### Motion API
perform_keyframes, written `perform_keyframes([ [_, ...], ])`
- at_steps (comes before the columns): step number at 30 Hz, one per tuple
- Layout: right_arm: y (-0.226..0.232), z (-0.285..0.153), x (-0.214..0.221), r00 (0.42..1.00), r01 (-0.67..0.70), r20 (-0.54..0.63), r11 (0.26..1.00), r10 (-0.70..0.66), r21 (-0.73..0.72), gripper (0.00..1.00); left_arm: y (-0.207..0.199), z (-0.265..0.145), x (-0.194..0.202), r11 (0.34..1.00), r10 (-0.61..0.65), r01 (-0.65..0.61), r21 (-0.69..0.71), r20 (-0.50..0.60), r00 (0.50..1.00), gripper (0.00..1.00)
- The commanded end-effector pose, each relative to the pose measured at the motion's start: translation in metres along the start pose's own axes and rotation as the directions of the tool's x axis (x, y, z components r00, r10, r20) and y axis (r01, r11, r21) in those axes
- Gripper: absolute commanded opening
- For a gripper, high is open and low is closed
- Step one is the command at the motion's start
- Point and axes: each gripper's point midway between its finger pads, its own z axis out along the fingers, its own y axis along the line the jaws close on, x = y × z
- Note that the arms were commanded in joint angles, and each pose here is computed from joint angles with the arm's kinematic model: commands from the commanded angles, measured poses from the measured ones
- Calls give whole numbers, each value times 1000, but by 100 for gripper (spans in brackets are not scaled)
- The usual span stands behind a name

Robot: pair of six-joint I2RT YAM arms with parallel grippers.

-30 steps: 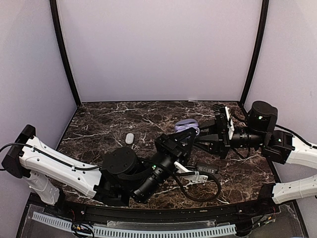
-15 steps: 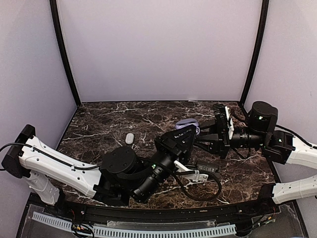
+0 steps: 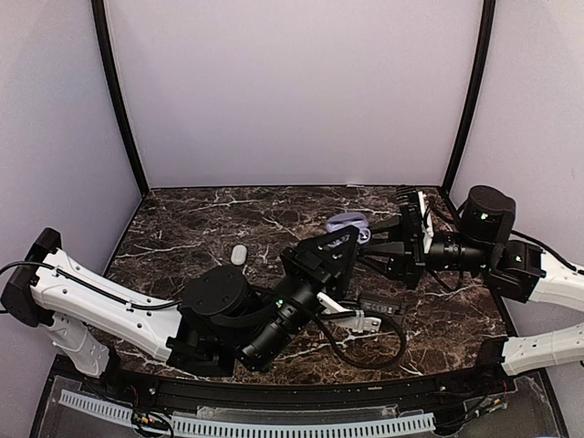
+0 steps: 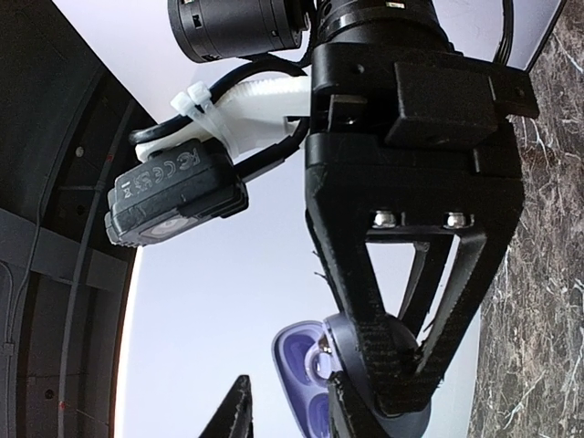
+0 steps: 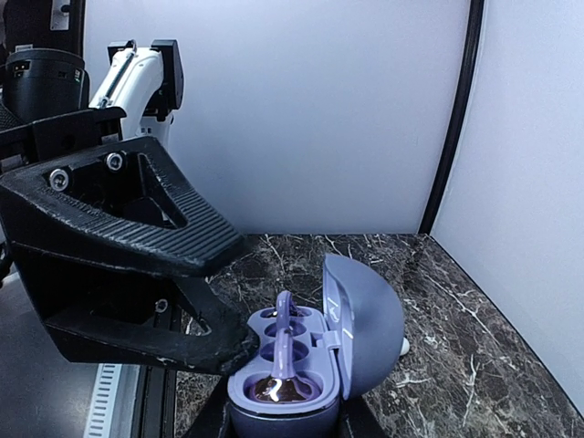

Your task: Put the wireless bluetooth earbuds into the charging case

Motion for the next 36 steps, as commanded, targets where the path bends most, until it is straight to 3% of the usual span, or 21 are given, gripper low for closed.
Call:
perform_keyframes([
  [1, -9, -6, -23, 997, 11, 81, 999, -14, 44, 0, 15, -9, 6, 998, -57, 57, 5, 0, 998, 28],
  [9, -19, -12, -19, 996, -34, 84, 998, 29, 56, 0, 45, -16, 21, 962, -261, 261, 74, -10, 965, 34],
  [14, -16, -14, -18, 996, -44, 77, 999, 41, 29, 0, 65, -15, 35, 888, -452, 454, 80, -43, 891, 35],
  [16, -8, -14, -18, 997, -28, 70, 999, 29, -20, 0, 73, -8, 50, 816, -561, 567, 110, -85, 823, 33],
  [17, -3, -14, -19, 997, -24, 70, 998, 28, -49, 0, 78, -1, 64, 732, -655, 666, 142, -118, 746, 32],
  [18, 1, -14, -19, 997, -25, 68, 997, 30, -74, 0, 79, 3, 74, 686, -696, 709, 162, -139, 705, 32],
  [19, 6, -14, -19, 997, -26, 67, 995, 33, -101, 0, 81, 9, 91, 585, -770, 789, 189, -176, 613, 32],
  [21, 14, -15, -21, 997, -25, 71, 988, 36, -149, 0, 76, 13, 109, 461, -831, 857, 231, -227, 508, 31],
  [25, 24, -14, -24, 997, -28, 69, 974, 45, -224, 0, 62, 16, 125, 320, -870, 906, 278, -292, 397, 33],
  [29, 27, -11, -27, 996, -37, 66, 965, 56, -260, 0, 47, 15, 119, 248, -869, 904, 349, -333, 367, 36],
  [36, 28, -2, -28, 995, -74, 47, 951, 92, -301, 0, 14, 13, 101, 166, -840, 883, 439, -406, 360, 39],
])
